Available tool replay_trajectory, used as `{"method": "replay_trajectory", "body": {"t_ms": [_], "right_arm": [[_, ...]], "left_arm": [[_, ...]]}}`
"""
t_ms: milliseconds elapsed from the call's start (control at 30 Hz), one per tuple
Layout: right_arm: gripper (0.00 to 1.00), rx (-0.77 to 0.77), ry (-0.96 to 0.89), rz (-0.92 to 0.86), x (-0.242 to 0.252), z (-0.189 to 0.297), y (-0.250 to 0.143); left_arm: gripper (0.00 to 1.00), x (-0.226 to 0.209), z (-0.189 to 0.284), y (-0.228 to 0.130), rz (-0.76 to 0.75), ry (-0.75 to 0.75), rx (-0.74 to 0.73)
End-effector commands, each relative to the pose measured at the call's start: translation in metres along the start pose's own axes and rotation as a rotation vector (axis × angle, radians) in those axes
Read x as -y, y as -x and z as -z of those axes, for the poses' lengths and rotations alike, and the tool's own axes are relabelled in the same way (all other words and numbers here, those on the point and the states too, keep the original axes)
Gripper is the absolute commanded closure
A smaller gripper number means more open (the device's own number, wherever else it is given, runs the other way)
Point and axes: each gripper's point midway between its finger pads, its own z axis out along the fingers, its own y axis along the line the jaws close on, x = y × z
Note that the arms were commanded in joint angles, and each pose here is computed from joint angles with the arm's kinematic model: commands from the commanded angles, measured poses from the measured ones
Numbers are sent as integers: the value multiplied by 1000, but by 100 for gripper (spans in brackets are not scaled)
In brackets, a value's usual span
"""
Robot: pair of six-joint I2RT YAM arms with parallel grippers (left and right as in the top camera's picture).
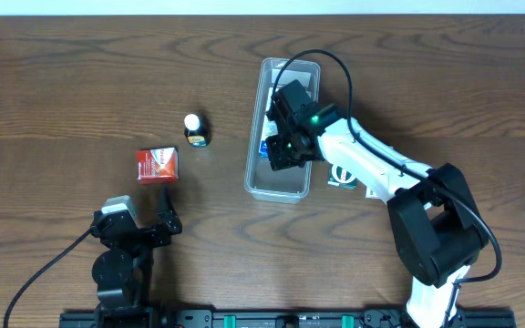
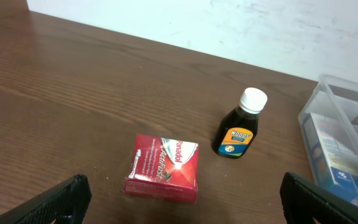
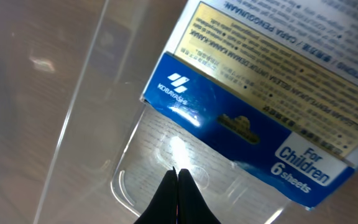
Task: Pack container
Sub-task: 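Push the blue box flat into the container with the right gripper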
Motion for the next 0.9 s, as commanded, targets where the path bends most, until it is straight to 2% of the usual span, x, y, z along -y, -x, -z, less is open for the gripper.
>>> {"method": "replay_trajectory", "body": {"t_ms": [0, 333, 600, 867], "right_arm": [[99, -2, 28, 60, -10, -3, -3], [99, 31, 51, 72, -13, -16, 7], [99, -40, 46, 58, -6, -44, -7], [99, -18, 29, 73, -2, -44, -2]], "left_arm": [[2, -1, -3, -13, -15, -2, -36], [2, -1, -3, -14, -15, -2, -36], [2, -1, -3, -14, -15, -2, -36], [2, -1, -3, -13, -15, -2, -36]]}}
